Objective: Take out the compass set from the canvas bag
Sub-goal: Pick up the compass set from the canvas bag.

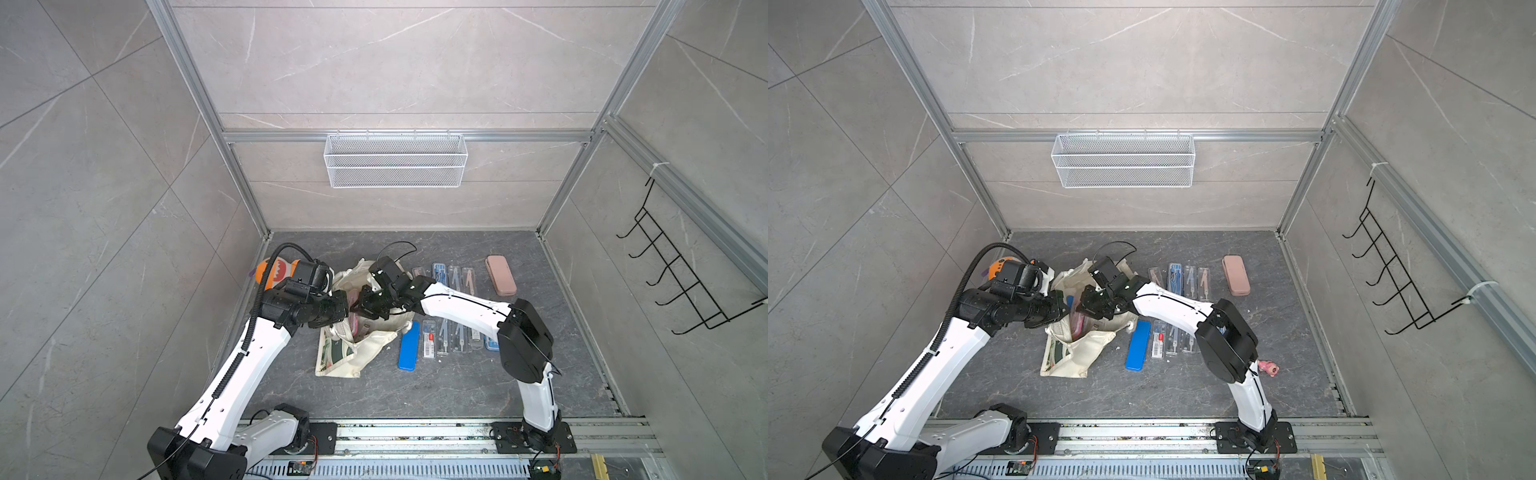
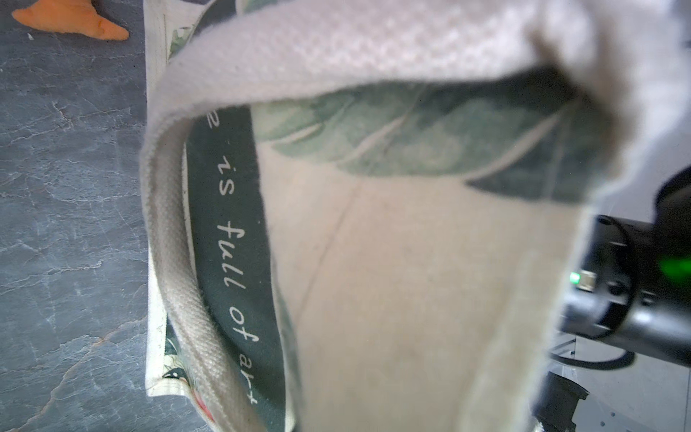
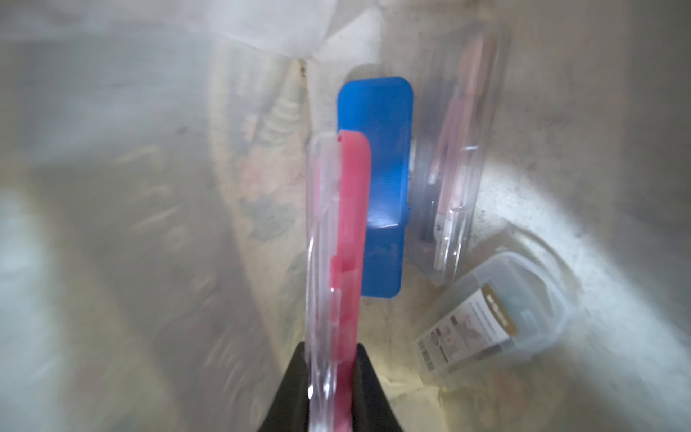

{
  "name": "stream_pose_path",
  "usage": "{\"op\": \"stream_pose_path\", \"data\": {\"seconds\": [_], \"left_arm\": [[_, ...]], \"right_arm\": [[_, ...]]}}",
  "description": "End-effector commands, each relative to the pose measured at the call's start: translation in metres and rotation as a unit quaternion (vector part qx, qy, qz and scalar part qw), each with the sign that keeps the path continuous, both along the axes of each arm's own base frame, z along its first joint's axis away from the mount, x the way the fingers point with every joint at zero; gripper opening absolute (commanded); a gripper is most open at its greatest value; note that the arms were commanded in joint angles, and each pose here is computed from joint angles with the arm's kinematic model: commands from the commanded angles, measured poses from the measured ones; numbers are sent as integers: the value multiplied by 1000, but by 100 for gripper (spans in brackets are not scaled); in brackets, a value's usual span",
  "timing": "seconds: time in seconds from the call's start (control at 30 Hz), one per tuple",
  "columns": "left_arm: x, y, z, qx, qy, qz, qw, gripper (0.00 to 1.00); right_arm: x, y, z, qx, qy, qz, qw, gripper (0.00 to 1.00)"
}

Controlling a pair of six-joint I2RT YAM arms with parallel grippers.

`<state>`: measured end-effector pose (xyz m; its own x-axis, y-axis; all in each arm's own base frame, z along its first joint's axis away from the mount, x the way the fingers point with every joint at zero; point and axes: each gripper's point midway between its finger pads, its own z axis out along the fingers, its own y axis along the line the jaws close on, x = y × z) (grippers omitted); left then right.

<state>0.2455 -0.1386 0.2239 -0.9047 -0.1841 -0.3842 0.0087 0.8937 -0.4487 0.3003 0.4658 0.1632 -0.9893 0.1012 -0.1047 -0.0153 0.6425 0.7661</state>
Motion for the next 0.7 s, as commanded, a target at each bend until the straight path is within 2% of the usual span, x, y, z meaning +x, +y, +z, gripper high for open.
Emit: {"op": "stream_pose_path", "data": {"seconds": [0.0, 0.2, 0.4, 0.67], "left_arm": [[-3, -1, 8, -3, -30, -18, 999, 0], [-2, 0, 8, -2, -45, -23, 999, 0], [-1, 6, 15, 5, -67, -11, 998, 0], [1, 11, 6, 29, -51, -4, 998, 0]], "right_arm": [[2, -11, 48, 38, -58, -7, 998, 4], [-3, -32, 76, 47, -100, -9, 994, 4], [0, -43, 88, 52, -109, -17, 992, 4], [6, -75, 141, 78, -151, -45, 984, 4]]}}
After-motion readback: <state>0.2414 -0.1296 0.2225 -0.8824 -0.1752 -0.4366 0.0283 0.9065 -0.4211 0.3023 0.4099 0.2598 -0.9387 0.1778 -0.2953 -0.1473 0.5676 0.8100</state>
